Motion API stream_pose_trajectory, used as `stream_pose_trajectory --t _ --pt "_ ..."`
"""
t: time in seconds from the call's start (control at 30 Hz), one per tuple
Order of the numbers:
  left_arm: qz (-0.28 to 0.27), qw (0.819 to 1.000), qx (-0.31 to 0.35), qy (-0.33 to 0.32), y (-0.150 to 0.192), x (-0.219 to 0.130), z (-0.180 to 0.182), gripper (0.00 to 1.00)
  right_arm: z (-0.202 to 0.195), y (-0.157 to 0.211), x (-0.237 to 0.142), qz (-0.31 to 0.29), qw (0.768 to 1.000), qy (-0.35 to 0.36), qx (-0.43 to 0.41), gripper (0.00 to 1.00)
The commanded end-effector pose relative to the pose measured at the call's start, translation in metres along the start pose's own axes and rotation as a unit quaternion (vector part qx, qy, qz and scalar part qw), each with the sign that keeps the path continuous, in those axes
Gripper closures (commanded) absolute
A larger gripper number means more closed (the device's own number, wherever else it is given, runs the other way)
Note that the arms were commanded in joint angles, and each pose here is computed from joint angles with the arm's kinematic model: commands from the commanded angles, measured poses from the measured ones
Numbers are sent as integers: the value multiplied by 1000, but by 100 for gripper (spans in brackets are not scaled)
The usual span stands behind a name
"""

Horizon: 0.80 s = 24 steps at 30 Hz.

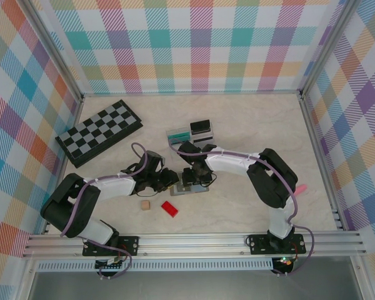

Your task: Take the credit cards out of the card holder

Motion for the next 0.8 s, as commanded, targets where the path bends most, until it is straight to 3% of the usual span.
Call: stream_pose_trajectory --t 0.0,0.17,0.4,0.57,0.77 --pt "10 1000 17 12 4 2 -11 76 -8 22 25 41 999 2 13 46" --pt "14 999 26 31 4 4 -18 78 -2 18 19 27 999 -21 12 48" --pt "-2 998 47 35 1 0 -22 89 6 -1 -19 -47 997 -62 6 47" --pt "-18 997 76 -10 -3 -11 -15 97 -2 -9 -56 -99 993 -55 16 42" --pt "-31 987 125 -100 -5 -37 0 99 -18 -10 -96 -157 986 -43 43 28"
Point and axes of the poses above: each hand's point on the last joint's axis, 136 mm out from that joint toward the fingers, its own x axis out along the fingers, its own z axis along the line the jaws close on, y = z × x, the point moved 1 cm from there along -x, back along the fingers, and after that the axes turned 14 degrees about -x, right-handed, at the moved point
